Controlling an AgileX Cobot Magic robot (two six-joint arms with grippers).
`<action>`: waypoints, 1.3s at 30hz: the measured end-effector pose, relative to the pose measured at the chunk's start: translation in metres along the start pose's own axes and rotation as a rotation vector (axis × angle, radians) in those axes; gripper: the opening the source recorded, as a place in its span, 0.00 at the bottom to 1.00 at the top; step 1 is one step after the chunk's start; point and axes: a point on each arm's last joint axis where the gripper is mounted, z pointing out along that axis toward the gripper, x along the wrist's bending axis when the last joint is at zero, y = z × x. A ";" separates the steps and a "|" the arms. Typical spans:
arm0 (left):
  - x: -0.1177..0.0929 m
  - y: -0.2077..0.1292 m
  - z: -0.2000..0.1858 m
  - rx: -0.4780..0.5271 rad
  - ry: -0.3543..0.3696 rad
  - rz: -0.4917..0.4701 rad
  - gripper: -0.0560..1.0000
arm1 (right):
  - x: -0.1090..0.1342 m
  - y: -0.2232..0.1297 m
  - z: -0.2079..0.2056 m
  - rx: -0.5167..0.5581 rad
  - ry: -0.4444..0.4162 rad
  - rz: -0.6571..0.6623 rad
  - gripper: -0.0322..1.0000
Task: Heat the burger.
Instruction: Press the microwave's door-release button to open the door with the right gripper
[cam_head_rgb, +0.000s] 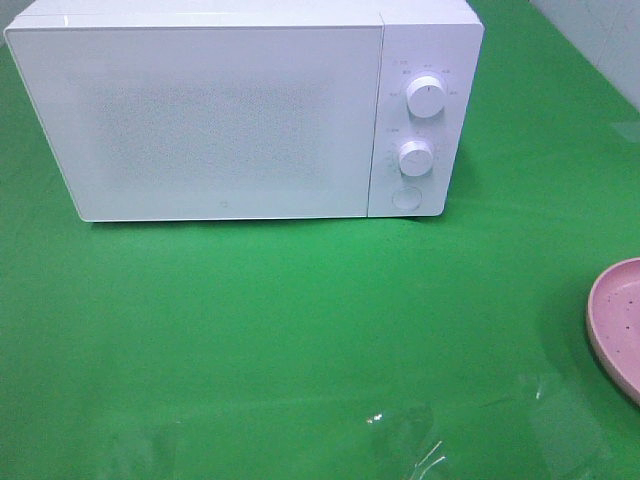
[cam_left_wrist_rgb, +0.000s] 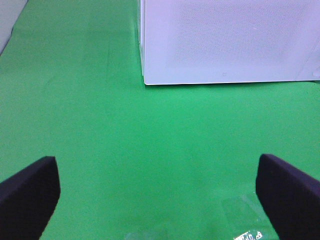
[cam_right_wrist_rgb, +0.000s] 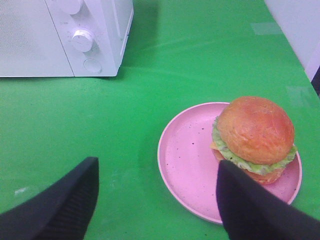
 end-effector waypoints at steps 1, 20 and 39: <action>0.000 0.000 0.000 0.000 0.000 0.000 0.99 | 0.000 0.000 0.000 0.000 0.000 0.000 0.65; 0.000 0.000 0.000 0.000 0.000 0.000 0.99 | 0.000 0.002 0.000 -0.018 0.002 0.001 0.65; 0.000 0.000 0.000 0.001 0.000 0.000 0.99 | 0.008 0.033 0.045 -0.057 0.022 -0.014 0.65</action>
